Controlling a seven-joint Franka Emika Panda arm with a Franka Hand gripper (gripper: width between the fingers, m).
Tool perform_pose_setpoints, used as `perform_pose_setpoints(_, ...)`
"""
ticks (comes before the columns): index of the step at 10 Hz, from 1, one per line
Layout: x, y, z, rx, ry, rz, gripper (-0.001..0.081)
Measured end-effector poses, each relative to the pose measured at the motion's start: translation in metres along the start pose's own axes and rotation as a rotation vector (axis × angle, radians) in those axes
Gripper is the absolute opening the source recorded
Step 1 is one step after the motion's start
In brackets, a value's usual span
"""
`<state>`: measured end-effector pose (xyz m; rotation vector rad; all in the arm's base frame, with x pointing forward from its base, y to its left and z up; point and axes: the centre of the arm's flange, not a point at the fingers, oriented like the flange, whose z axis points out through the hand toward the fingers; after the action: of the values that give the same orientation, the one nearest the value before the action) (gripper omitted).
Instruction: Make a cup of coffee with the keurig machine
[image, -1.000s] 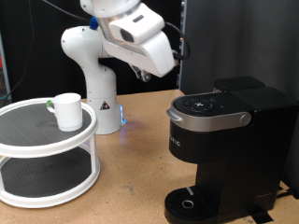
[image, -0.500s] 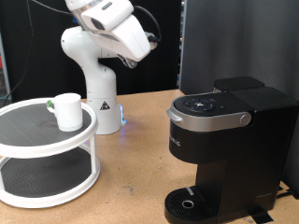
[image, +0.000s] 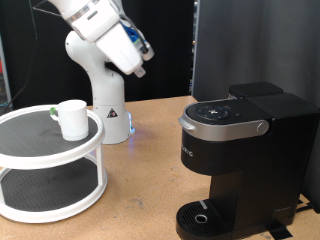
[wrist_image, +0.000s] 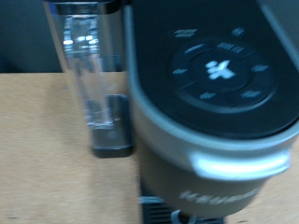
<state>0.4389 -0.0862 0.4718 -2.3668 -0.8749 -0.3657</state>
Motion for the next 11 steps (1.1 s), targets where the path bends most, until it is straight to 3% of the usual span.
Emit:
perform_pose_setpoints(2,-0.017,-0.006,-0.014,0.105,-0.125,-0.068,0.0002)
perform_pose_setpoints(6,-0.019,0.005,-0.010,0.002,0.025,0.097,0.0002)
perform_pose_setpoints(8,-0.035,0.002,-0.015,-0.024,0.038,0.176,0.0002)
perform_pose_setpoints(10,-0.041,-0.001,-0.018,-0.031,0.049,0.186,0.0002)
perform_pose_setpoints(11,-0.037,0.005,-0.018,-0.072,0.145,0.222,0.0002)
